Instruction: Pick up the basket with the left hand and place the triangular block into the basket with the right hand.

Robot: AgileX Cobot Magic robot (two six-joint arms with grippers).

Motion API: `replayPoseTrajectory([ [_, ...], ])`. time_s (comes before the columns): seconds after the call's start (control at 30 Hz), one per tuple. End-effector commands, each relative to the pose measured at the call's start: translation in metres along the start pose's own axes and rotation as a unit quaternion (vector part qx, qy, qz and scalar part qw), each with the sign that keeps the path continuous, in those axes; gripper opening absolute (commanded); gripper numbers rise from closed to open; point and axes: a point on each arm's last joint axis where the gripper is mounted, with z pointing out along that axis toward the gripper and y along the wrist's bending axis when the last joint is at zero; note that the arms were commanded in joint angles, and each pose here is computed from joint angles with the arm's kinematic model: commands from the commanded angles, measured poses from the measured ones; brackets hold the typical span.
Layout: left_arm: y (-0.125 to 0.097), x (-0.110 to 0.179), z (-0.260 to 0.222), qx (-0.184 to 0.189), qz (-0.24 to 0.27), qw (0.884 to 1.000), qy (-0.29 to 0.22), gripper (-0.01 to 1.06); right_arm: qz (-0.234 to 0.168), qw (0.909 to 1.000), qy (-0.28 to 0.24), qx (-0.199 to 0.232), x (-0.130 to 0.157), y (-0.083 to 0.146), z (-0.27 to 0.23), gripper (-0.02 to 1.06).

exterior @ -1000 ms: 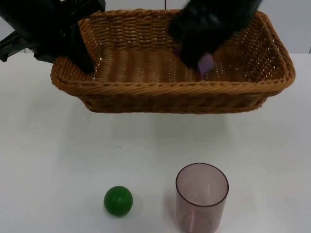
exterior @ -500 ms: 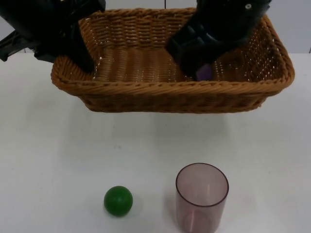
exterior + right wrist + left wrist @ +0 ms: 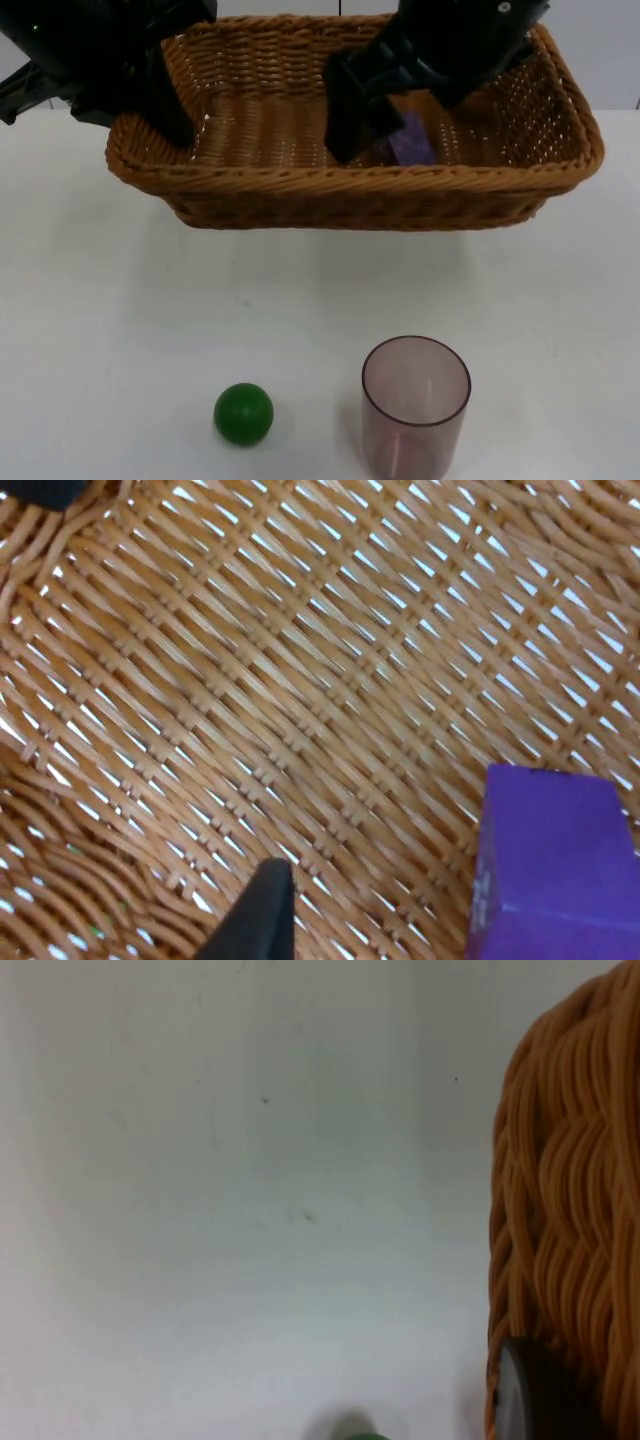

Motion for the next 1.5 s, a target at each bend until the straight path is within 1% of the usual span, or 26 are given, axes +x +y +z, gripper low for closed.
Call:
replayPoseTrajectory([
  [0.0, -0.006, -0.001, -0.006, 0.016, -0.005, 1.0, -0.014, 0.0, -0.001, 1.0, -0.01, 0.001, -0.002, 0.001, -0.013, 1.04],
  [0.07, -0.006, -0.001, -0.006, 0.016, -0.005, 1.0, -0.013, 0.0, -0.001, 0.9997, -0.023, 0.002, -0.003, 0.0, -0.026, 1.04],
  [0.1, -0.006, -0.001, -0.006, 0.016, -0.005, 1.0, -0.013, 0.0, 0.0, 0.9992, -0.039, 0.003, -0.005, 0.0, -0.04, 1.04],
  [0.13, -0.006, -0.001, -0.006, 0.016, -0.005, 1.0, -0.013, 0.0, 0.0, 0.9992, -0.039, 0.003, -0.005, 0.0, -0.04, 1.04],
  [0.23, -0.006, -0.001, -0.006, 0.016, -0.005, 1.0, -0.013, 0.0, 0.013, 0.996, -0.087, 0.01, -0.01, -0.002, -0.073, 1.04],
  [0.27, -0.006, -0.001, -0.006, 0.016, -0.005, 1.0, -0.013, 0.0, 0.013, 0.996, -0.087, 0.01, -0.01, -0.002, -0.073, 1.04],
  [0.37, -0.006, -0.001, -0.006, 0.016, -0.005, 1.0, -0.013, 0.0, 0.02, 0.9895, -0.139, 0.034, -0.012, -0.007, -0.108, 1.04],
  [0.47, -0.006, -0.001, -0.006, 0.016, -0.005, 1.0, -0.013, 0.0, 0.041, 0.9753, -0.194, 0.097, -0.01, -0.019, -0.151, 1.04],
  [0.5, -0.006, -0.001, -0.006, 0.016, -0.005, 1.0, -0.013, 0.0, 0.041, 0.9753, -0.194, 0.097, -0.01, -0.019, -0.151, 1.04],
  [0.57, -0.006, -0.001, -0.006, 0.016, -0.005, 1.0, -0.013, 0.0, 0.062, 0.9591, -0.233, 0.147, -0.007, -0.028, -0.177, 1.04],
  [0.6, -0.006, -0.001, -0.006, 0.016, -0.005, 1.0, -0.014, 0.0, 0.064, 0.949, -0.253, 0.177, -0.005, -0.033, -0.192, 1.04],
  [0.63, -0.006, -0.001, -0.006, 0.016, -0.005, 1.0, -0.014, 0.0, 0.058, 0.9434, -0.263, 0.193, -0.003, -0.036, -0.202, 1.04],
  [0.67, -0.006, -0.001, -0.006, 0.016, -0.005, 1.0, -0.014, 0.0, 0.058, 0.9434, -0.263, 0.193, -0.003, -0.036, -0.202, 1.04],
  [0.73, -0.006, -0.002, -0.006, 0.016, -0.005, 1.0, -0.017, 0.0, 0.063, 0.9354, -0.278, 0.21, 0.003, -0.04, -0.22, 1.04],
  [0.77, -0.006, -0.002, -0.006, 0.016, -0.005, 1.0, -0.019, 0.0, 0.078, 0.9338, -0.279, 0.211, 0.006, -0.043, -0.224, 1.04],
  [0.8, -0.006, -0.003, -0.006, 0.016, -0.005, 1.0, -0.022, 0.0, 0.093, 0.9346, -0.276, 0.205, 0.009, -0.046, -0.228, 1.04],
  [0.83, -0.006, -0.003, -0.006, 0.016, -0.005, 1.0, -0.022, 0.0, 0.093, 0.9346, -0.276, 0.205, 0.009, -0.046, -0.228, 1.04],
  [0.87, -0.006, -0.003, -0.006, 0.015, -0.004, 1.0, -0.023, 0.0, 0.121, 0.9349, -0.27, 0.196, 0.014, -0.053, -0.23, 1.04],
  [0.97, -0.006, -0.003, -0.006, 0.012, -0.002, 1.0, -0.026, 0.0, 0.17, 0.9309, -0.269, 0.179, 0.022, -0.069, -0.237, 1.04],
  [1.0, -0.006, -0.003, -0.006, 0.012, -0.002, 1.0, -0.026, 0.0, 0.17, 0.9309, -0.269, 0.179, 0.022, -0.069, -0.237, 1.04],
  [1.07, -0.005, -0.004, -0.006, 0.011, -0.001, 1.0, -0.027, 0.0, 0.183, 0.9305, -0.266, 0.174, 0.028, -0.081, -0.241, 1.04],
  [1.13, -0.004, -0.004, -0.004, 0.008, -0.002, 1.0, -0.027, 0.0, 0.19, 0.9309, -0.269, 0.159, 0.034, -0.087, -0.248, 1.04],
  [1.17, -0.003, -0.005, -0.001, 0.009, -0.005, 1.0, -0.023, 0.0, 0.2, 0.9279, -0.274, 0.156, 0.038, -0.092, -0.253, 1.04],
  [1.2, -0.003, -0.005, -0.001, 0.009, -0.005, 1.0, -0.023, 0.0, 0.2, 0.9279, -0.274, 0.156, 0.038, -0.092, -0.253, 1.04],
  [1.3, 0.003, -0.005, 0.016, 0.008, -0.019, 1.0, 0.001, 0.0, 0.211, 0.9229, -0.271, 0.174, 0.047, -0.099, -0.263, 1.04],
  [1.47, 0.01, -0.009, 0.044, 0.023, -0.036, 0.999, 0.009, 0.0, 0.204, 0.9263, -0.247, 0.198, 0.056, -0.099, -0.27, 1.04],
])
